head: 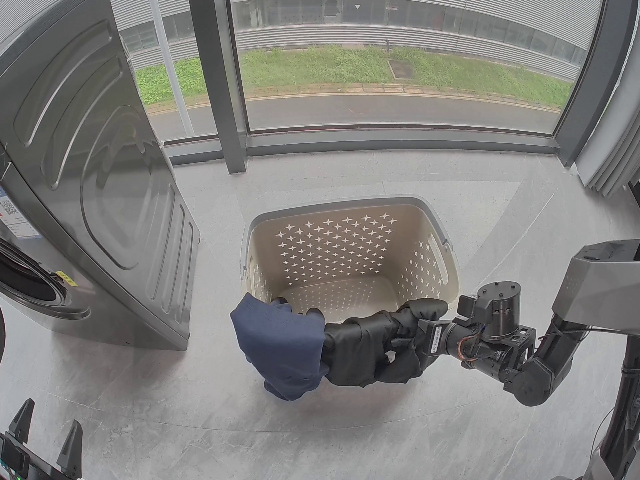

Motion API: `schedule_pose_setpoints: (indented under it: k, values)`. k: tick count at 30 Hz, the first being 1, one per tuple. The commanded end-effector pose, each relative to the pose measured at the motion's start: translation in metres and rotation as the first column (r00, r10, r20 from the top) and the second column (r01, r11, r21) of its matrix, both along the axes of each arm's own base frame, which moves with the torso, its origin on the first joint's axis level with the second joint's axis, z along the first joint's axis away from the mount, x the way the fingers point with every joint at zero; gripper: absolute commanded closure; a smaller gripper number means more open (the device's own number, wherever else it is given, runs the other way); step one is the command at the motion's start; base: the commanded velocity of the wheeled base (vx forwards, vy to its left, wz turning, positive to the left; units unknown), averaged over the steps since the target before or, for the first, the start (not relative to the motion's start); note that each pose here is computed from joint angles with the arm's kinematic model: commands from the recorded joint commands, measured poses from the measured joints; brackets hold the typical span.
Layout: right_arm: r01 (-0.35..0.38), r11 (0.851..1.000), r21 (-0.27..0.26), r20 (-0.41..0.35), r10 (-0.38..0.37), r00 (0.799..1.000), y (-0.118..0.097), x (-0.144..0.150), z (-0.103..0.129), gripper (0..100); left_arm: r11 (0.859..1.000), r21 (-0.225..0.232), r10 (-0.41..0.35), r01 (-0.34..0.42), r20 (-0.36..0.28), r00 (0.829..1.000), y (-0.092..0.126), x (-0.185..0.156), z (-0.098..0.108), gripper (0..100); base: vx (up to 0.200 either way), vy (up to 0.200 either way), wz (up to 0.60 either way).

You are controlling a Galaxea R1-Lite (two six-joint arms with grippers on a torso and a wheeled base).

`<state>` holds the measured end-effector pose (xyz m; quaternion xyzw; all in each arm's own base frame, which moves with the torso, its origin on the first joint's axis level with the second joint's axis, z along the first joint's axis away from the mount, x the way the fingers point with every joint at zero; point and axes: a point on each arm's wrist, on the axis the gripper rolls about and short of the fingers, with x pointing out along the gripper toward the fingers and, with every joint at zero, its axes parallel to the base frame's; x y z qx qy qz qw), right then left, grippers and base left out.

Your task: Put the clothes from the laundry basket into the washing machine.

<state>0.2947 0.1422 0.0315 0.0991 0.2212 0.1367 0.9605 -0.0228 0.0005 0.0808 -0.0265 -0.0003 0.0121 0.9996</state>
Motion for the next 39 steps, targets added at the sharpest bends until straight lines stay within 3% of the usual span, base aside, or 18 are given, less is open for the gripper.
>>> schedule_pose_setpoints:
  k: [1, 10, 15, 19, 23, 27, 28, 29, 36, 39]
  values:
    - [-0.002, 1.0, -0.002, -0.015, 0.002, 1.0, 0.0, -0.004, -0.002, 100, 1.0, -0.001, 0.0, 0.0, -0.006, 1.0, 0.0, 0.0, -0.005, 0, 0.0, 0.0, 0.0]
    - [-0.088, 0.993, 0.074, 0.074, 0.082, 0.994, 0.008, -0.048, 0.039, 100, 1.0, -0.001, 0.0, 0.0, -0.006, 1.0, 0.0, 0.0, -0.005, 0, 0.0, 0.0, 0.0]
    - [-0.169, 0.972, 0.165, 0.183, 0.138, 0.973, 0.014, -0.088, 0.084, 100, 1.0, -0.001, 0.0, 0.0, -0.008, 1.0, 0.0, 0.001, -0.005, 0, 0.0, 0.0, 0.0]
    - [-0.188, 0.962, 0.197, 0.247, 0.137, 0.959, 0.011, -0.1, 0.104, 100, 1.0, -0.001, 0.0, 0.0, -0.006, 1.0, 0.0, 0.0, -0.005, 0, 0.0, 0.0, 0.0]
    - [-0.215, 0.955, 0.202, 0.309, 0.147, 0.94, 0.003, -0.11, 0.118, 100, 1.0, -0.001, 0.0, 0.0, -0.006, 1.0, 0.0, 0.0, -0.005, 0, 0.0, 0.0, 0.0]
    - [-0.242, 0.961, 0.133, 0.419, 0.167, 0.892, -0.001, -0.116, 0.14, 100, 1.0, -0.001, -0.001, 0.001, -0.006, 1.0, 0.0, 0.0, -0.005, 0, 0.0, 0.0, 0.0]
    - [-0.242, 0.961, 0.133, 0.419, 0.167, 0.892, -0.001, -0.116, 0.14, 100, 1.0, -0.001, -0.001, 0.001, -0.006, 1.0, 0.0, 0.0, -0.005, 0, 0.0, 0.0, 0.0]
    - [-0.255, 0.958, 0.133, 0.456, 0.17, 0.873, -0.001, -0.117, 0.15, 100, 1.0, 0.005, -0.001, 0.001, -0.006, 1.0, 0.0, 0.0, -0.005, 0, 0.0, 0.0, 0.0]
    - [-0.259, 0.961, 0.098, 0.485, 0.181, 0.856, -0.002, -0.119, 0.154, 100, 1.0, 0.002, -0.001, 0.001, -0.006, 1.0, 0.0, 0.0, -0.005, 0, 0.0, 0.0, 0.0]
    - [-0.26, 0.961, 0.092, 0.518, 0.176, 0.837, -0.003, -0.117, 0.163, 100, 1.0, 0.001, -0.001, 0.001, -0.006, 1.0, 0.0, 0.0, -0.005, 0, -0.133, 0.0, 0.0]
